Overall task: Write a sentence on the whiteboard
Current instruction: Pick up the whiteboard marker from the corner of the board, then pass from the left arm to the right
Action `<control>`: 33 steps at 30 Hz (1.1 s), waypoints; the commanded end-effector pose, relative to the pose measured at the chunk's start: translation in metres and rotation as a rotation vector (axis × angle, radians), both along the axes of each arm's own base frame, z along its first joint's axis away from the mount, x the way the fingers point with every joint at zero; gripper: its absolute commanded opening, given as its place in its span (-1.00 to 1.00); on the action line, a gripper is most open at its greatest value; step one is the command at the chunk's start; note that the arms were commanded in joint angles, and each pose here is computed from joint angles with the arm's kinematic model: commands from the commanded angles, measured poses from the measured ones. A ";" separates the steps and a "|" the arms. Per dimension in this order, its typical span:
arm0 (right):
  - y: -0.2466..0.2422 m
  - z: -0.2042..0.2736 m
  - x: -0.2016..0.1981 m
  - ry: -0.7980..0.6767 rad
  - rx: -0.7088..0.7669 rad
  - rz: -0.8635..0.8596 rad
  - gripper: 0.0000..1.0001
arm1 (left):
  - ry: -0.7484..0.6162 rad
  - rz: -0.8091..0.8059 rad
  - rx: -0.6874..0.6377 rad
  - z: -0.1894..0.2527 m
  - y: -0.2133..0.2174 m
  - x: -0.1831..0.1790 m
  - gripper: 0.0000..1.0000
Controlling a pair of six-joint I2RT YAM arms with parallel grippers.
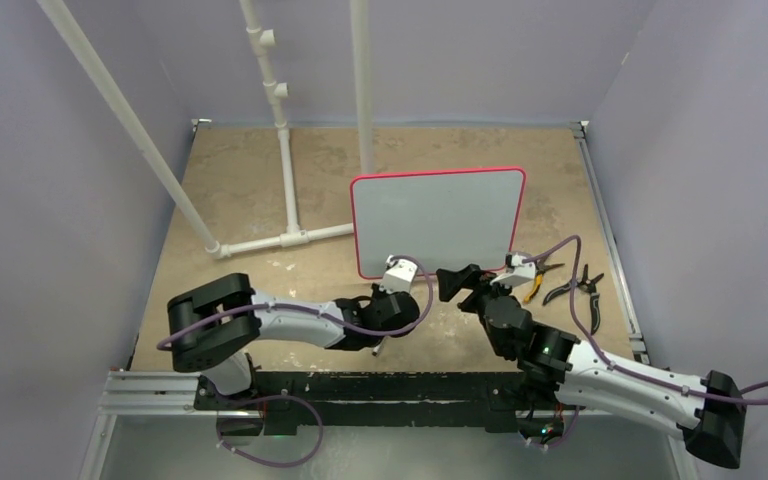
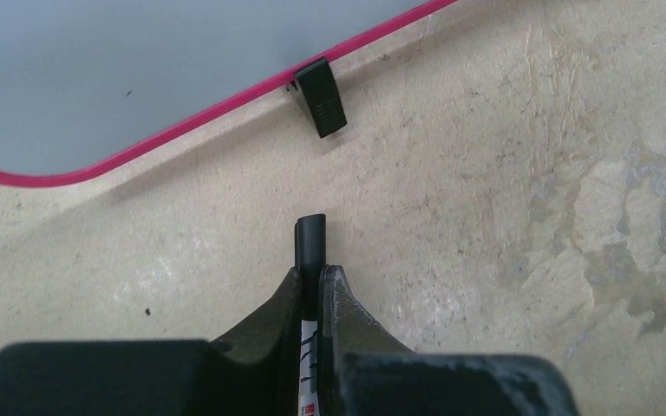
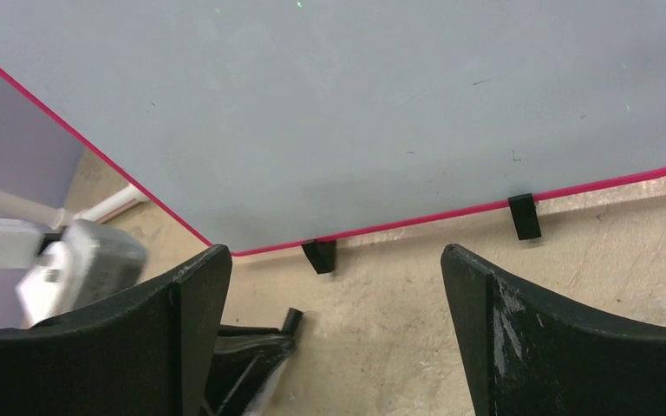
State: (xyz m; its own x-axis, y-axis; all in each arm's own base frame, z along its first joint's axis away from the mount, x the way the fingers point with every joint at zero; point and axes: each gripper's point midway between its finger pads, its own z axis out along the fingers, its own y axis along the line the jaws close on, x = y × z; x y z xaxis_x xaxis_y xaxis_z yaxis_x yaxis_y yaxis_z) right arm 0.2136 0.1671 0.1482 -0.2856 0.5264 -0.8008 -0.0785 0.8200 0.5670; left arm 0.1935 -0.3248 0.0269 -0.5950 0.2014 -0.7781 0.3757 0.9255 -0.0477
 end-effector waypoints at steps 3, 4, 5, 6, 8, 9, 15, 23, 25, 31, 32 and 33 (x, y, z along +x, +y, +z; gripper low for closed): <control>0.017 0.009 -0.002 0.030 0.081 0.043 0.89 | -0.047 0.015 -0.279 0.068 -0.011 -0.001 -1.00; 0.020 0.011 -0.004 0.028 0.099 0.063 0.90 | -0.058 0.013 -0.316 0.080 -0.012 -0.001 -1.00; 0.023 0.015 -0.006 0.020 0.116 0.085 0.90 | -0.069 0.014 -0.348 0.091 -0.012 -0.001 -1.00; 0.027 0.020 -0.008 0.006 0.132 0.116 0.90 | -0.084 0.017 -0.378 0.103 -0.011 0.000 -1.00; 0.039 0.039 -0.015 -0.068 0.163 0.219 0.90 | -0.114 0.023 -0.438 0.126 -0.008 0.001 -1.00; 0.045 0.049 -0.020 -0.106 0.176 0.274 0.89 | -0.134 0.029 -0.472 0.138 -0.005 0.002 -1.00; 0.076 0.097 -0.054 -0.282 0.256 0.552 0.52 | -0.231 0.048 -0.718 0.209 0.010 0.009 -1.00; 0.122 0.102 -0.057 -0.247 0.225 0.695 0.33 | -0.269 0.059 -0.884 0.240 0.025 0.005 -1.00; 0.132 0.107 -0.063 -0.261 0.251 0.748 0.30 | -0.272 0.060 -0.912 0.241 0.028 0.003 -1.00; 0.142 0.116 -0.073 -0.280 0.327 0.816 0.24 | -0.272 0.064 -0.932 0.242 0.032 0.002 -1.00; 0.142 0.117 -0.073 -0.281 0.329 0.817 0.23 | -0.272 0.064 -0.933 0.242 0.032 0.002 -1.00; 0.142 0.116 -0.073 -0.277 0.328 0.815 0.22 | -0.273 0.064 -0.937 0.242 0.033 0.002 -1.00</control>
State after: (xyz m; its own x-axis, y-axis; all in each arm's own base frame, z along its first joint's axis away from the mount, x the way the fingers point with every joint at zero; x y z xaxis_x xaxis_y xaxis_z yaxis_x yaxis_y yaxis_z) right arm 0.1490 0.3036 0.2195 -0.5118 0.3872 -0.7669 -0.6718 0.3760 0.6382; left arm 0.1954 -0.2938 0.2465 -0.3754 -0.5196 -0.7675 0.4212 0.6420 -0.6407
